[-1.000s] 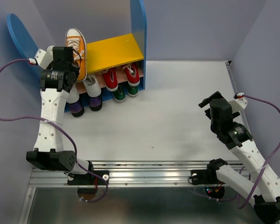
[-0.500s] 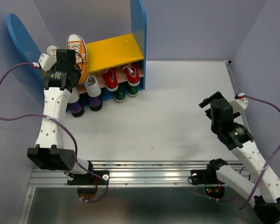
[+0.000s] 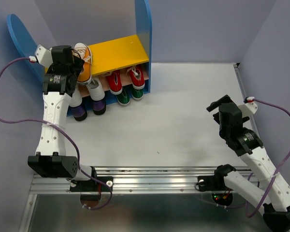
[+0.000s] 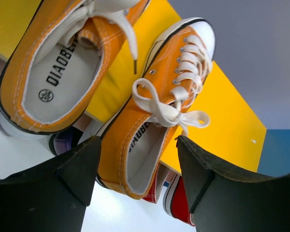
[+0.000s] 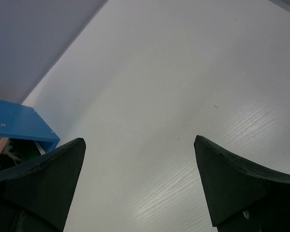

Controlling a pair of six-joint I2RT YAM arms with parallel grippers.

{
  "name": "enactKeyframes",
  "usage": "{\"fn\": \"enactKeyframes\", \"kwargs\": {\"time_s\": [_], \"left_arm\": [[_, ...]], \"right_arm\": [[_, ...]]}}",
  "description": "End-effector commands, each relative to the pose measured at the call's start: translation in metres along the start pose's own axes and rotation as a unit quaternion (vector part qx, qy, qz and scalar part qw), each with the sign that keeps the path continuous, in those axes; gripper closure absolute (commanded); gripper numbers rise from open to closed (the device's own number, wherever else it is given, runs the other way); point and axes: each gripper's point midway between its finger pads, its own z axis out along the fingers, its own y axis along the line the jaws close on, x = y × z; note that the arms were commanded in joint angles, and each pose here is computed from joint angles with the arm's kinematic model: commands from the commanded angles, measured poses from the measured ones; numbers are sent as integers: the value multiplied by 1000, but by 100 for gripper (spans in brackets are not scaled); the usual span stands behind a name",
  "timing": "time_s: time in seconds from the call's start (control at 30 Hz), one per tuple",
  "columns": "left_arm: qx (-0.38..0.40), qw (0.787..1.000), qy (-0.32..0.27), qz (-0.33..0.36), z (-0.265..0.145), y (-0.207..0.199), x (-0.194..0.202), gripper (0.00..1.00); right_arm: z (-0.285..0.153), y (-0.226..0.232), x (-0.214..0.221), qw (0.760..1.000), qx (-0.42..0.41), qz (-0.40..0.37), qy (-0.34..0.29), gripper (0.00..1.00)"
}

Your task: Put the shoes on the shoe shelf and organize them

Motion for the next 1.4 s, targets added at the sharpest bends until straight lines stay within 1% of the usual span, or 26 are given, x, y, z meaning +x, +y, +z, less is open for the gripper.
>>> {"fn": "enactKeyframes", "kwargs": {"time_s": [0.0,0.03,0.07,0.13,0.17,0.27,0.3,0.37,0.4,0.47,0.5,0.6,0.67,0.7,0.77,0.83,0.9,0.93,0.97,1.03,1.07,1.17,1.23,1.37], "left_arm": [[111,992,-60,28,-41,-41,-46,25],[160,985,-47,53,-55,-51,-42,25],[190,977,-54,82,-63,-58,-44,25],[258,959,-67,95,-75,-73,-42,25],[294,947,-76,99,-95,-79,-45,25],[313,937,-94,126,-104,-84,-47,25],[318,932,-95,146,-107,-86,-46,24],[328,926,-91,165,-112,-89,-41,23],[332,922,-89,176,-114,-90,-37,23],[343,914,-81,200,-120,-91,-24,22],[345,912,-74,211,-118,-90,-15,22],[362,898,-59,245,-127,-94,11,22],[360,894,-50,263,-126,-91,26,22],[369,887,-42,275,-131,-92,37,22],[375,879,-27,292,-131,-88,53,22],[394,864,-5,313,-136,-88,75,21],[404,853,8,330,-140,-89,91,21],[419,839,18,346,-151,-93,106,21],[413,837,23,359,-150,-93,118,21],[420,824,35,378,-159,-96,138,21],[431,811,47,394,-167,-100,157,20],[442,796,68,409,-176,-105,185,20],[445,789,74,418,-180,-106,196,20],[451,783,74,422,-186,-112,205,19]], "right_arm": [[1,0,-1,1000,2,1,-2,0],[3,1,1,1000,4,-6,3,0],[4,4,4,1000,0,-11,10,0],[8,6,11,999,1,-28,22,0],[10,7,16,999,3,-34,30,0],[21,15,35,996,5,-63,64,0],[26,20,44,994,5,-75,83,0],[31,28,53,991,-2,-89,100,0],[36,33,64,988,-6,-100,120,0],[40,40,74,984,-16,-115,138,0],[42,45,83,980,-23,-122,158,0],[44,51,93,975,-32,-131,178,0],[45,52,95,974,-33,-134,180,0],[46,51,95,974,-32,-135,180,0],[45,51,90,976,-31,-134,172,0],[45,49,85,978,-28,-132,160,0],[45,47,83,979,-24,-131,154,0],[46,46,80,980,-19,-130,148,0],[46,45,80,981,-17,-128,147,0],[47,45,78,982,-14,-126,143,0],[47,45,78,982,-13,-124,141,0],[48,44,75,984,-7,-119,134,0],[47,43,73,984,-6,-118,131,0],[47,40,72,985,-4,-118,126,0]]}}
